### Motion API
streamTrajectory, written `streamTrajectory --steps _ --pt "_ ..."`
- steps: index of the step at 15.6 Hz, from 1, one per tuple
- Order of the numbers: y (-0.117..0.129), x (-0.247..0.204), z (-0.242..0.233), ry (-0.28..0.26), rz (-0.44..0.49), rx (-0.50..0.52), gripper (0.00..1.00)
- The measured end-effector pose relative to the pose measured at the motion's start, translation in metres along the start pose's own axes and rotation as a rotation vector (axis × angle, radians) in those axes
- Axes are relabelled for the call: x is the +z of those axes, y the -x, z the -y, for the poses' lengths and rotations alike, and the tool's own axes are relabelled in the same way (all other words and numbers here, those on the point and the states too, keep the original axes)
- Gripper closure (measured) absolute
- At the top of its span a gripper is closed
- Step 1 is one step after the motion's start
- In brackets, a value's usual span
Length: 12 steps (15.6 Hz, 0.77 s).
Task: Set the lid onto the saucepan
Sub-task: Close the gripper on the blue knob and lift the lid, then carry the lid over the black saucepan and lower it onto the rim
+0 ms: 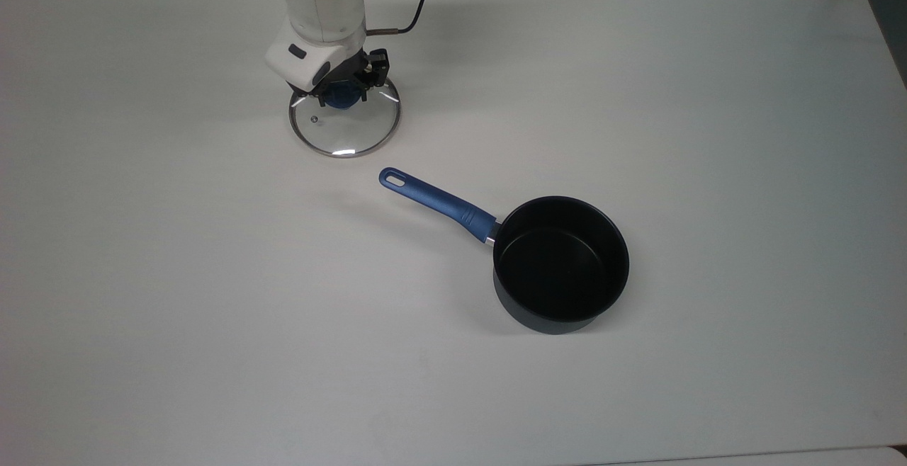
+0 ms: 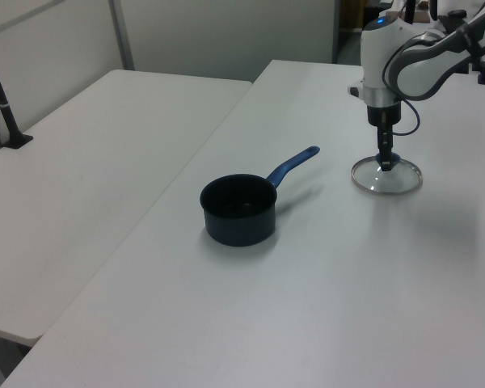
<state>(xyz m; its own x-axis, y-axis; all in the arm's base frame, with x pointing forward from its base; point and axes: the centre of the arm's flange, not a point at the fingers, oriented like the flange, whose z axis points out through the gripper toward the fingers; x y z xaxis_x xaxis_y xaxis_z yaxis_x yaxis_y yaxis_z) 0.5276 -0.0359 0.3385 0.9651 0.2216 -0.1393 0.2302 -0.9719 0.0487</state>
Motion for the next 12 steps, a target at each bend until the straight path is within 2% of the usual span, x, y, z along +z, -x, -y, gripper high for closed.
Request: streamTrajectory --steps 4,6,9,12 --pt "0.000 -0.025 -0.002 -0.036 0.032 0.028 0.40" --pt "-0.007 -0.084 -0.001 -0.069 0.034 0.053 0.40" --pt "-0.024 -0.168 0.023 -0.100 -0.060 0.158 0.40" --pt "-0.051 -0.218 0.074 -0.114 -0.144 0.306 0.40"
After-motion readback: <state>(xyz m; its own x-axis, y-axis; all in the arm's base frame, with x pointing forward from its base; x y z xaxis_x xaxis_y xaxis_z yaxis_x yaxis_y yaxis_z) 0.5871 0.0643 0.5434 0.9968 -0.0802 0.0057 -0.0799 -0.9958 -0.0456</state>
